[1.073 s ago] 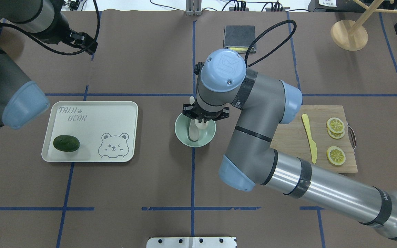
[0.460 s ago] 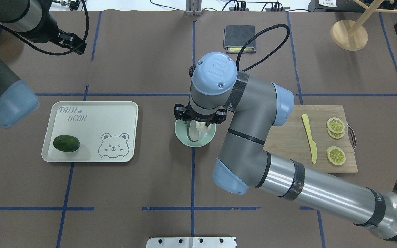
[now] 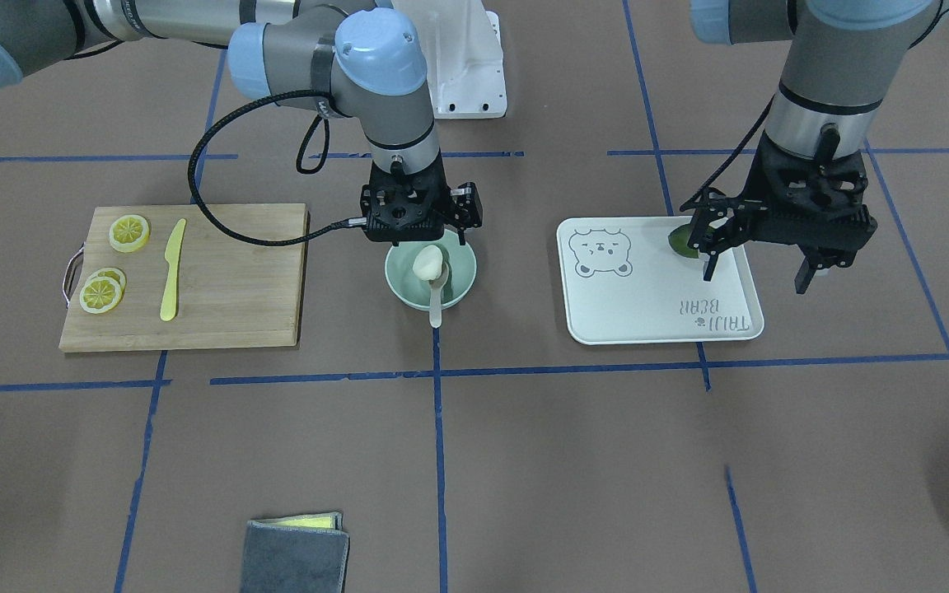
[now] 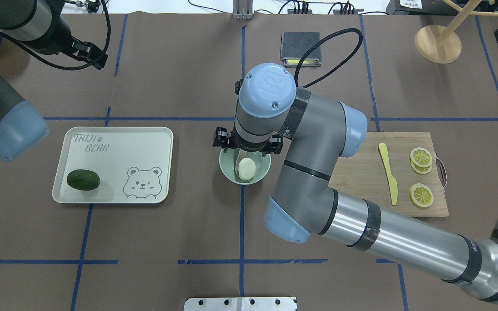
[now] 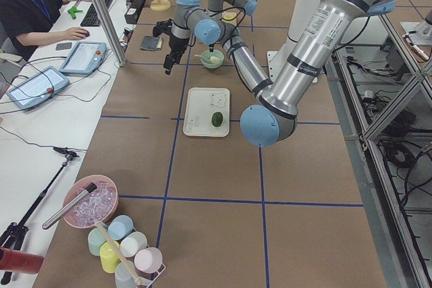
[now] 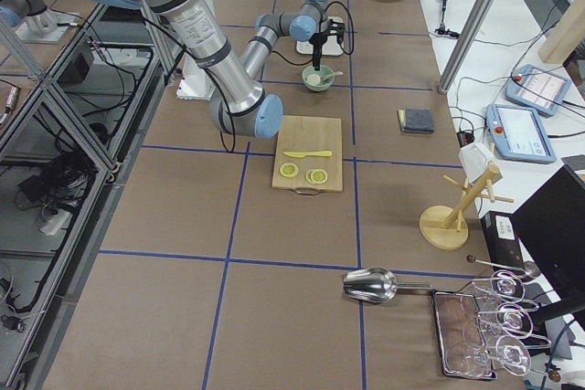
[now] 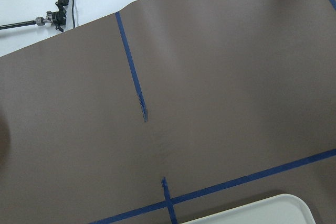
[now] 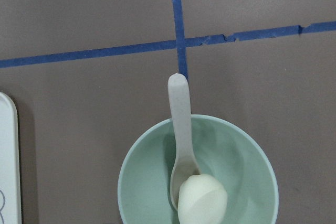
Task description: Put spoon and bun in bowl
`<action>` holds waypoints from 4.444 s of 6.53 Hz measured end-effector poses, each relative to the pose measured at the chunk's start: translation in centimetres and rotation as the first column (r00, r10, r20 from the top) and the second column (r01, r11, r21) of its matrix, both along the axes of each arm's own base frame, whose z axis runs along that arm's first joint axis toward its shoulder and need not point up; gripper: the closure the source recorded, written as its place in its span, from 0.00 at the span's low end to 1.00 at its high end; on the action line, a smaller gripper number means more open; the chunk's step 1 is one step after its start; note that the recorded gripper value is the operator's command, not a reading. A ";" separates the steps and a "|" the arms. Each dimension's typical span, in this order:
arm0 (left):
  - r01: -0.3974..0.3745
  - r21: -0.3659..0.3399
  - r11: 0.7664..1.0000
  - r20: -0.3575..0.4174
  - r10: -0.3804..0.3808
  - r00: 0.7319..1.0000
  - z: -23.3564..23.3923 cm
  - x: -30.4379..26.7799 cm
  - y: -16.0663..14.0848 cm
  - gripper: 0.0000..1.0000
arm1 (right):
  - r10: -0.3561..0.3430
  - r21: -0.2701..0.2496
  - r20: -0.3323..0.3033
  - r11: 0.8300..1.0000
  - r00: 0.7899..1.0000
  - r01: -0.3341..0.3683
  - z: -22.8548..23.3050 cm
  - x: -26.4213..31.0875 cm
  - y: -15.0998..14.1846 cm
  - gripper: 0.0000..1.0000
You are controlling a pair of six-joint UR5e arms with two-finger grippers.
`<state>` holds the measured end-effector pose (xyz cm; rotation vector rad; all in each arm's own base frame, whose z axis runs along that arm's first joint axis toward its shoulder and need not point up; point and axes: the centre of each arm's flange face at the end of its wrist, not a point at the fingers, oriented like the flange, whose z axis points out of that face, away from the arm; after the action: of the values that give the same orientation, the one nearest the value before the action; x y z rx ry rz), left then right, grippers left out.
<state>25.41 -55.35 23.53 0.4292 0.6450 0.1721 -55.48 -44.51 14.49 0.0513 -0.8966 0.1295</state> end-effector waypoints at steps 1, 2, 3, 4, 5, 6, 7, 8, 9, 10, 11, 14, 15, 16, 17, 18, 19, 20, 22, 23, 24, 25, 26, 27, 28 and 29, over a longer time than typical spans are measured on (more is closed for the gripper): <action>-0.005 0.005 1.000 0.007 0.005 1.000 0.3 -0.5 -0.2 0.00 | 0.009 0.001 -0.001 1.000 1.000 -0.009 -0.2 0.6 -0.4 0.00; -0.018 0.005 1.000 0.016 0.018 1.000 1.1 -1.8 -0.7 0.00 | 0.023 -0.006 -0.018 1.000 1.000 -0.023 0.0 2.2 -1.2 0.00; -0.044 -0.007 0.999 0.015 0.044 0.999 2.7 -4.3 -1.4 0.00 | 0.027 -0.002 -0.059 1.000 0.998 -0.027 0.7 5.4 -2.0 0.00; -0.070 -0.014 0.997 0.015 0.070 0.997 4.8 -7.7 -1.9 0.00 | 0.014 0.031 -0.105 0.999 0.994 -0.011 2.4 9.8 -2.5 0.00; -0.095 -0.012 0.995 0.029 0.096 0.995 7.2 -11.3 -2.2 0.00 | -0.017 0.067 -0.150 0.997 0.989 0.027 5.0 14.7 -3.3 0.00; -0.116 -0.024 0.993 0.042 0.117 0.992 10.2 -14.8 -2.6 0.00 | -0.058 0.079 -0.178 0.994 0.982 0.073 8.3 20.0 -4.6 0.00; -0.139 -0.047 0.989 0.038 0.141 0.989 13.4 -18.2 -2.9 0.00 | -0.096 0.075 -0.191 0.991 0.977 0.112 12.1 25.3 -6.1 0.00; -0.159 -0.064 0.985 0.030 0.161 0.987 16.7 -21.6 -2.6 0.00 | -0.139 0.072 -0.199 0.985 0.970 0.155 16.4 31.0 -7.4 0.00; -0.167 -0.073 0.983 0.031 0.170 0.985 19.4 -24.5 -1.9 0.00 | -0.179 0.074 -0.199 0.978 0.963 0.197 20.7 36.5 -8.2 0.00; -0.177 -0.081 0.981 0.037 0.181 0.983 21.7 -26.5 -0.9 0.00 | -0.216 0.079 -0.189 0.969 0.958 0.234 24.9 42.0 -8.8 0.00; -0.187 -0.092 0.978 0.043 0.192 0.980 24.0 -28.2 0.0 0.00 | -0.248 0.084 -0.170 0.961 0.954 0.265 28.9 46.6 -9.1 0.00; -0.170 -0.145 0.975 0.036 0.177 0.984 29.8 -32.7 3.3 0.00 | -0.277 0.085 -0.097 0.955 0.956 0.285 39.8 57.6 -8.6 0.00; -0.172 -0.159 0.972 0.033 0.179 0.983 31.5 -33.7 4.3 0.00 | -0.259 0.083 -0.081 0.961 0.962 0.266 42.5 59.4 -7.9 0.00; -0.169 -0.173 0.970 0.030 0.177 0.984 32.6 -34.3 4.8 0.00 | -0.247 0.102 -0.079 0.962 0.966 0.254 44.6 60.2 -7.3 0.00; -0.168 -0.187 0.968 0.026 0.176 0.984 33.4 -34.5 5.1 0.00 | -0.241 0.128 -0.085 0.960 0.967 0.251 46.2 60.4 -7.1 0.00; -0.167 -0.203 0.965 0.023 0.175 0.984 34.3 -34.6 5.1 0.00 | -0.238 0.163 -0.097 0.954 0.966 0.251 46.9 60.5 -7.1 0.00; -0.166 -0.223 0.960 0.019 0.175 0.984 35.3 -34.6 5.2 0.00 | -0.222 0.180 -0.106 0.954 0.969 0.238 47.1 60.6 -7.4 0.00; -0.166 -0.247 0.955 0.013 0.174 0.985 36.5 -34.6 5.3 0.00 | -0.194 0.165 -0.103 0.964 0.976 0.209 47.3 60.7 -7.4 0.00; -0.175 -0.287 0.942 -0.034 0.172 0.984 38.9 -34.2 5.3 0.00 | -0.154 0.143 -0.089 0.976 0.984 0.166 47.3 61.4 -7.4 0.00; -0.180 -0.293 0.939 -0.068 0.167 0.984 39.5 -34.0 5.3 0.00 | -0.142 0.140 -0.077 0.979 0.987 0.151 47.2 61.9 -7.3 0.00; -0.174 -0.298 0.938 -0.087 0.154 0.984 39.5 -33.7 5.2 0.00 | -0.133 0.135 -0.064 0.981 0.989 0.141 47.2 62.3 -7.2 0.00; -0.160 -0.304 0.939 -0.095 0.137 0.986 39.5 -33.5 5.1 0.00 | -0.122 0.122 -0.056 0.984 0.991 0.128 47.2 62.4 -7.1 0.00; -0.154 -0.301 0.941 -0.096 0.131 0.987 39.6 -33.4 5.2 0.00 | -0.111 0.107 -0.049 0.987 0.993 0.116 47.2 62.4 -7.0 0.00; -0.152 -0.294 0.944 -0.094 0.129 0.987 39.8 -33.4 5.2 0.00 | -0.106 0.099 -0.045 0.989 0.993 0.110 47.3 62.4 -6.8 0.00; -0.150 -0.286 0.946 -0.093 0.128 0.987 39.9 -33.4 5.2 0.00 | -0.104 0.094 -0.044 0.990 0.994 0.108 47.5 62.4 -6.7 0.00; -0.149 -0.282 0.948 -0.092 0.128 0.987 39.9 -33.3 5.2 0.00 | -0.104 0.092 -0.043 0.990 0.994 0.108 47.7 62.4 -6.5 0.00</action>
<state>-7.94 -50.18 63.44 0.1081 0.7598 0.1936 6.90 -51.04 62.14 0.0933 -0.8650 -0.0132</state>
